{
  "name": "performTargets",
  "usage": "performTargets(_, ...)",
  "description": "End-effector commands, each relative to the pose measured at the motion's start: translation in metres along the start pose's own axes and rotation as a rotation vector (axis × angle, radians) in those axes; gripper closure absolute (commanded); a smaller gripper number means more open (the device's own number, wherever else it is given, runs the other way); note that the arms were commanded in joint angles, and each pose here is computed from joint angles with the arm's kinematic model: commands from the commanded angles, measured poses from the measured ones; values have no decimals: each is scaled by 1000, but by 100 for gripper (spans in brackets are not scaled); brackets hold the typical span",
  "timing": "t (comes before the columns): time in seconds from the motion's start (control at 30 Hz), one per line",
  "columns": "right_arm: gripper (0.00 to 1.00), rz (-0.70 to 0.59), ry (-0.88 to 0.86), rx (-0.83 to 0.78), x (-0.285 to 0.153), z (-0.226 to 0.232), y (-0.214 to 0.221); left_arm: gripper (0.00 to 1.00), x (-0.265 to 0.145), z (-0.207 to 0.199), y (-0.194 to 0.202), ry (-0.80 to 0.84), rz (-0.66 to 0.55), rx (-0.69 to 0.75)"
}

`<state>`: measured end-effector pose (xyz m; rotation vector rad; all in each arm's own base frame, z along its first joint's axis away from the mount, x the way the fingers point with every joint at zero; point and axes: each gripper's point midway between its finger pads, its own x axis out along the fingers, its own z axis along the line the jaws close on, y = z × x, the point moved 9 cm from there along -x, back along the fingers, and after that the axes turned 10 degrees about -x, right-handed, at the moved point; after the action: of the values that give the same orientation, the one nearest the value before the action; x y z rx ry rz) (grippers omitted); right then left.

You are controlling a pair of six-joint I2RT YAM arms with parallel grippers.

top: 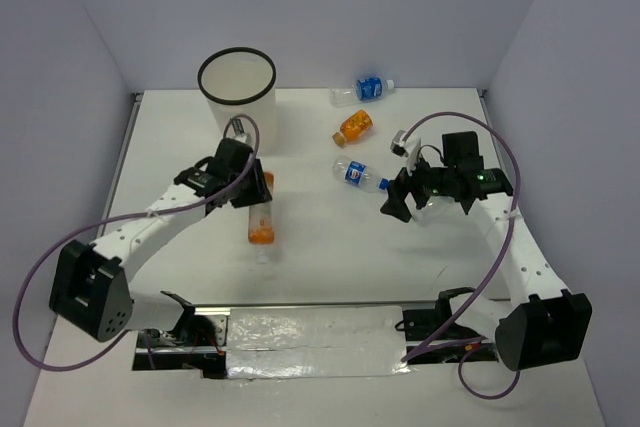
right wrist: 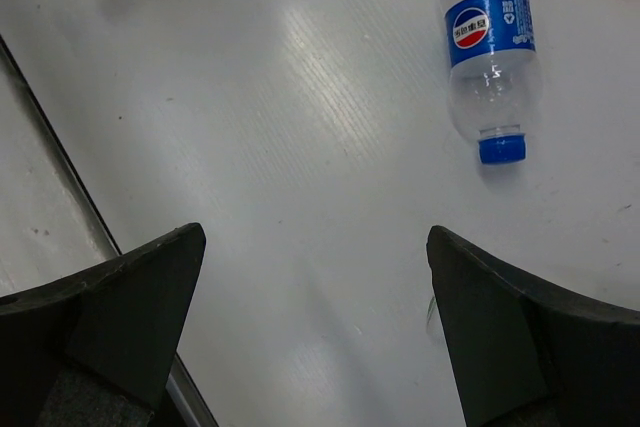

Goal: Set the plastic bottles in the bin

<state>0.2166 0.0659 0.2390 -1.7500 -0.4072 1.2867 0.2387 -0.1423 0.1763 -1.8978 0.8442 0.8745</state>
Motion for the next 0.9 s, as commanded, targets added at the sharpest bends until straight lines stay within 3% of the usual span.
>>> performTargets(0.0, 0, -71, 12, -78, -4, 1, -11, 88, -60, -53, -41, 330, -177, 25)
performTargets(0.13, 0, -107, 17, -101, -7, 0, -18, 90, -133, -98, -93, 563, -441, 58)
performTargets(0.23, 0, -132, 17, -115, -9, -1, -24, 93, -169, -119, -135, 637, -618, 85)
performTargets(0.33, 0, -144, 10, -120, -8, -3, -28, 94, -192, -130, -187, 657, -843, 53)
performTargets(0.53, 0, -168, 19, -136, -12, -4, -37, 96, -195, -129, -280, 553, -1283, -71)
performTargets(0.67, 0, -187, 27, -147, -14, -4, -40, 97, -166, -121, -321, 346, -1397, -86)
performTargets(0.7, 0, -190, 32, -148, -14, -4, -40, 97, -143, -118, -330, 291, -1376, -69)
performTargets(0.77, 0, -194, 34, -146, -14, -4, -40, 96, -133, -116, -337, 224, -1385, -25)
performTargets(0.87, 0, -198, 49, -144, -14, -5, -40, 84, -108, -106, -336, 157, -1384, -3)
